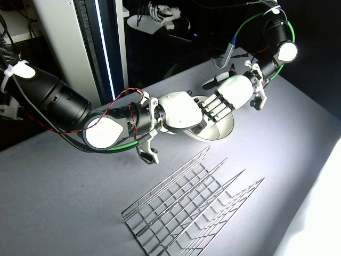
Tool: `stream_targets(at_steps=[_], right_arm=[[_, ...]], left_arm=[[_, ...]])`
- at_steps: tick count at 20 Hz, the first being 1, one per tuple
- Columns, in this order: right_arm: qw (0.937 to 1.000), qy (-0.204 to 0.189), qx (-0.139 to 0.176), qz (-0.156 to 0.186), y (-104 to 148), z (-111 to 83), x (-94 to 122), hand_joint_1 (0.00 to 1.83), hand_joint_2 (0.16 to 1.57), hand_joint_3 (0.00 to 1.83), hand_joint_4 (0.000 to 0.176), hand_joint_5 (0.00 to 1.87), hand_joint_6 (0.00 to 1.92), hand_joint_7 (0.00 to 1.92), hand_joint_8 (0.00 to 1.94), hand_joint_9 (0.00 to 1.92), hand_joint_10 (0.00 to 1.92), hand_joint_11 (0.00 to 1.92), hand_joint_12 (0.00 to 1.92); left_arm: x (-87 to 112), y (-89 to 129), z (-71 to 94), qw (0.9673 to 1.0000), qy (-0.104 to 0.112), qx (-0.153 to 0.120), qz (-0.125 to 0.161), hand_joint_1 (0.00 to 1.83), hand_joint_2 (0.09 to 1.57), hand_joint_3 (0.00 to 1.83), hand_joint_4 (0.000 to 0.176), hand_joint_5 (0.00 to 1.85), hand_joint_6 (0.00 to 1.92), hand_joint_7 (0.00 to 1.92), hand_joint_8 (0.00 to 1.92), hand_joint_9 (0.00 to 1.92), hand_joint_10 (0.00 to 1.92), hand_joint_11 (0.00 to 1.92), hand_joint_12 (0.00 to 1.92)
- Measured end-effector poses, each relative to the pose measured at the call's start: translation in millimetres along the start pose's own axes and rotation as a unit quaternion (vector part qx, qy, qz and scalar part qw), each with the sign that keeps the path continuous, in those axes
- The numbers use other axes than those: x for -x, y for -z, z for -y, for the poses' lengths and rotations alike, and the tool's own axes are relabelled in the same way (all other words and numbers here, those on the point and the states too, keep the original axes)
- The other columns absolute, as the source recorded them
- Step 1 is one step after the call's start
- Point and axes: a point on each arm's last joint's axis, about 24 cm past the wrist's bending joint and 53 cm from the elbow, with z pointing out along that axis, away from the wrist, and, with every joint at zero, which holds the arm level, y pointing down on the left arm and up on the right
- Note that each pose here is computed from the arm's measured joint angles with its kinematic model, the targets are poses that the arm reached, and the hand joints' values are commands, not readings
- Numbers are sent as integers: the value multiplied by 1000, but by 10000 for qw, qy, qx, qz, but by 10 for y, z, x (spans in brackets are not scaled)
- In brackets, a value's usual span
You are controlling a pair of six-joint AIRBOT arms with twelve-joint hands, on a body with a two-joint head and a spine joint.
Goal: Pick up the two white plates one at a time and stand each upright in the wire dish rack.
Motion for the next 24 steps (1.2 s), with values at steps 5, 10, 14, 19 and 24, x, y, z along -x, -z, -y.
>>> stream_targets(at_steps=[5,10,14,19,24], right_arm=[[9999,110,63,90,-20,-42,128,1385,1053,0,0,1188,249,1118,884,1085,1111,939,1155],[9985,373,242,324,91,-154,447,1401,1035,0,0,1080,638,1206,515,1116,999,871,991],[9974,453,312,462,101,-235,618,1402,1026,1,0,1116,639,1225,442,1121,981,882,993],[9961,285,314,779,187,-353,867,1399,1040,1,0,1069,691,1162,576,1118,985,847,975],[9928,-125,314,1148,246,-478,1105,1397,1042,0,0,1069,725,1188,552,1074,1010,827,1008]], left_arm=[[120,70,-55,9990,347,129,243,0,1146,0,0,5,2,0,0,0,0,0,0],[384,626,-238,9930,526,811,686,0,1148,0,0,5,1,0,0,0,0,0,0],[589,923,-188,9882,650,963,998,0,1152,1,0,9,4,0,0,0,0,0,0],[817,1421,-91,9795,664,1237,1447,0,1149,0,0,26,11,0,0,0,0,0,0],[750,1627,40,9775,785,1301,1465,0,1159,3,0,22,8,0,0,0,0,0,0]])
